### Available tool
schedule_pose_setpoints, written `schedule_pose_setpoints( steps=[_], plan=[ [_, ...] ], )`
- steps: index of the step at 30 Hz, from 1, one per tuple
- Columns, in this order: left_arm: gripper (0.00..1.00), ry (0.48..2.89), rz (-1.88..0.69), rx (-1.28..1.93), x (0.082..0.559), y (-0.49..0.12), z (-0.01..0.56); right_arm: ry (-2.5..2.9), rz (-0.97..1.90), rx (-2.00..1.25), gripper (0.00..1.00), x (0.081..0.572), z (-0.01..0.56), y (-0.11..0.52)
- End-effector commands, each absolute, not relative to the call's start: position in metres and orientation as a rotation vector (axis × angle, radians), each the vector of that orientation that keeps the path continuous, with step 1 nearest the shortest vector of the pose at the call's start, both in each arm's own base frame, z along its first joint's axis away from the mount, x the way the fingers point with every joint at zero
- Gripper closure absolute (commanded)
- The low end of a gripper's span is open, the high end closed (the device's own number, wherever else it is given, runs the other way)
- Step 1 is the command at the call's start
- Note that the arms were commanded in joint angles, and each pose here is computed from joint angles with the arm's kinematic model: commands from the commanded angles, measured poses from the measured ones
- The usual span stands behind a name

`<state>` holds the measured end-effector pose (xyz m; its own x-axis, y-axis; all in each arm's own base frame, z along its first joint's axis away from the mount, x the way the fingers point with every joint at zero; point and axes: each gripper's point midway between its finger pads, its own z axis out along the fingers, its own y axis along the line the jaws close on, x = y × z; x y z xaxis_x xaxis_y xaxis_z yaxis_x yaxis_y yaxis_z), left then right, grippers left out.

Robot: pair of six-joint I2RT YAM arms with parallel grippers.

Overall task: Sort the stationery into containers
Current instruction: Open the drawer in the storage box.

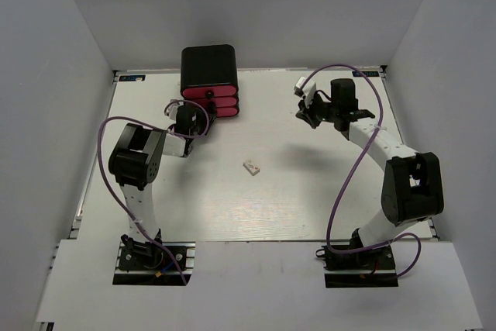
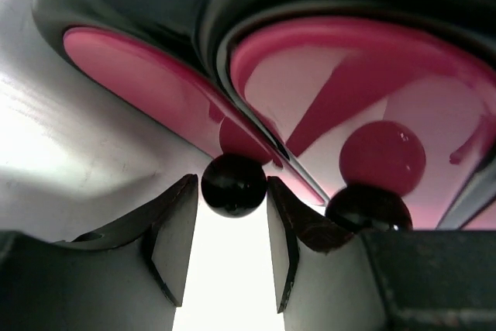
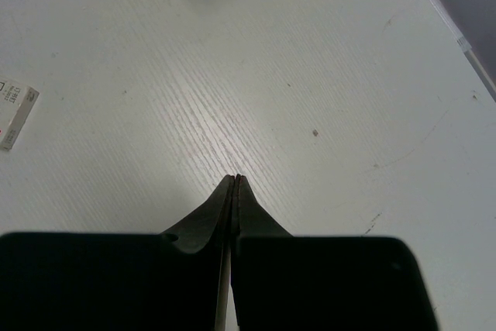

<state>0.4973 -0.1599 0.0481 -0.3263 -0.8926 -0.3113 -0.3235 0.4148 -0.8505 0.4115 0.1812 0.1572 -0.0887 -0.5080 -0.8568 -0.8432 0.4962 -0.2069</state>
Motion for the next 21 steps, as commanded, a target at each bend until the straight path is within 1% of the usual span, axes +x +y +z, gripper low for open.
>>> schedule_pose_setpoints(
  steps=[1, 3, 4, 5, 9, 12, 15, 16, 17, 18, 19, 20, 21],
  plan=[
    [0.49, 1.805, -0.876, -1.063, 0.512, -0.156, 0.059, 1.74, 0.43, -1.149, 1.0, 0.413, 0.159, 0.179],
    [0.49, 1.799, -0.866, -1.067, 0.513, -0.154, 0.059, 1.74, 0.434, -1.155, 1.0, 0.414, 0.158, 0.181],
    [0.51, 1.799, -0.866, -1.067, 0.513, -0.154, 0.059, 1.738, 0.433, -1.151, 1.0, 0.415, 0.16, 0.18],
    [0.55, 1.799, -0.866, -1.067, 0.513, -0.154, 0.059, 1.741, 0.432, -1.151, 1.0, 0.415, 0.159, 0.18],
    [0.68, 1.801, -0.852, -1.075, 0.512, -0.152, 0.057, 1.735, 0.438, -1.156, 1.0, 0.417, 0.16, 0.181],
    [0.74, 1.825, -0.835, -1.087, 0.502, -0.15, 0.044, 1.725, 0.448, -1.163, 1.0, 0.416, 0.162, 0.183],
    [0.75, 1.821, -0.866, -1.069, 0.496, -0.152, 0.049, 1.699, 0.468, -1.245, 1.0, 0.406, 0.156, 0.187],
    [0.75, 1.839, -0.853, -1.079, 0.487, -0.15, 0.039, 1.67, 0.459, -1.277, 1.0, 0.403, 0.158, 0.187],
    [0.75, 1.839, -0.866, -1.065, 0.482, -0.155, 0.042, 1.651, 0.521, -1.306, 1.0, 0.392, 0.157, 0.193],
    [0.75, 1.83, -0.873, -1.06, 0.474, -0.153, 0.044, 1.622, 0.528, -1.348, 0.94, 0.386, 0.156, 0.195],
    [0.75, 1.834, -0.88, -1.051, 0.469, -0.156, 0.045, 1.601, 0.534, -1.383, 0.84, 0.38, 0.155, 0.195],
    [0.75, 1.866, -0.875, -1.057, 0.456, -0.155, 0.036, 1.555, 0.587, -1.429, 0.67, 0.368, 0.155, 0.2],
    [0.75, 1.863, -0.874, -1.043, 0.452, -0.154, 0.038, 1.528, 0.595, -1.461, 0.55, 0.363, 0.154, 0.201]
  ],
)
